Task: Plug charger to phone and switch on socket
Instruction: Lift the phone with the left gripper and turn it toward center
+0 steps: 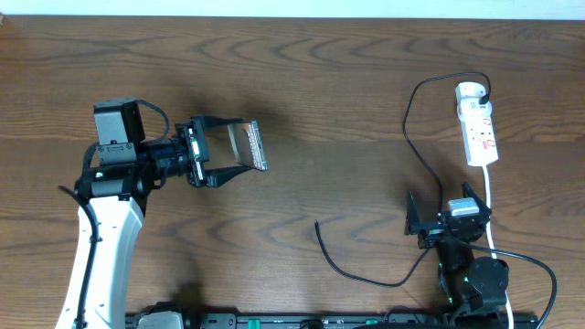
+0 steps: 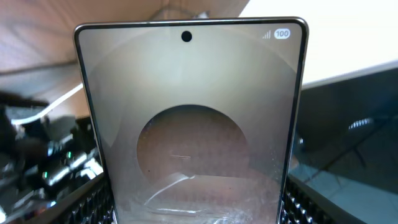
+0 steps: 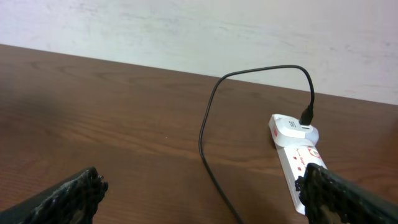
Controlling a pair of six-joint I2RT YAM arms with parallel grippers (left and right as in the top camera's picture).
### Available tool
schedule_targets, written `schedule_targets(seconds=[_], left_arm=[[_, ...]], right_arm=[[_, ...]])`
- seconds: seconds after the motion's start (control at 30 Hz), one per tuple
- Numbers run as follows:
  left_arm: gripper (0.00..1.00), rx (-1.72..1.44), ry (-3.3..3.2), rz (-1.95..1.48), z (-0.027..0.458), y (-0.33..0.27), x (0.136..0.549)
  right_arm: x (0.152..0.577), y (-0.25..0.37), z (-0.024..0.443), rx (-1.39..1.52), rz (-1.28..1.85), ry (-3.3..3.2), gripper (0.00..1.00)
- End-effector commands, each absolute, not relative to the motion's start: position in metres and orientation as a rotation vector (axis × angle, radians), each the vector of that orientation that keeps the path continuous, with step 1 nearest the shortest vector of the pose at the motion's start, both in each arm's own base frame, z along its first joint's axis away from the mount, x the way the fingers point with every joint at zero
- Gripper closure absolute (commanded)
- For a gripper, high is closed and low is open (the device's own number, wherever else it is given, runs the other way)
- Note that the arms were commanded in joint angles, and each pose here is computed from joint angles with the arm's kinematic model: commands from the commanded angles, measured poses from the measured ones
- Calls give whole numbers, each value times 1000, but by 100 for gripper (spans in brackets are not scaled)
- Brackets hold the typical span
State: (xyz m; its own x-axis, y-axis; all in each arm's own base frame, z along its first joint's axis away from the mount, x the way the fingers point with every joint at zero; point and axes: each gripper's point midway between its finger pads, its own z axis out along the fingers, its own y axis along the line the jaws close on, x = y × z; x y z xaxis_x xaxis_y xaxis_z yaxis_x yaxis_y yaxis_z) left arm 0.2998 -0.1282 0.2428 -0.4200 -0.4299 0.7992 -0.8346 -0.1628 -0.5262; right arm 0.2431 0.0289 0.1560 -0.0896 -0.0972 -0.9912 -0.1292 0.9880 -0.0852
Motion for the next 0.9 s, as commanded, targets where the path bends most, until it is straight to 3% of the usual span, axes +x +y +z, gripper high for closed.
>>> schedule_targets(seconds=[0.0,0.33,0.63,0.87], left_arm=[[92,1526,-1944,1667,245,-113,318],[92,1850,-2680,1346,195,-37,352],[93,2158,-2734,625,145,20,310],[93,2189,-2709,396,132,33,287]], right_arm=[[243,30,155,-167,38,1663,1],[243,30,155,-167,38,1662,1],[243,30,155,-166,37,1662,1],[243,30,155,-167,38,1662,1]])
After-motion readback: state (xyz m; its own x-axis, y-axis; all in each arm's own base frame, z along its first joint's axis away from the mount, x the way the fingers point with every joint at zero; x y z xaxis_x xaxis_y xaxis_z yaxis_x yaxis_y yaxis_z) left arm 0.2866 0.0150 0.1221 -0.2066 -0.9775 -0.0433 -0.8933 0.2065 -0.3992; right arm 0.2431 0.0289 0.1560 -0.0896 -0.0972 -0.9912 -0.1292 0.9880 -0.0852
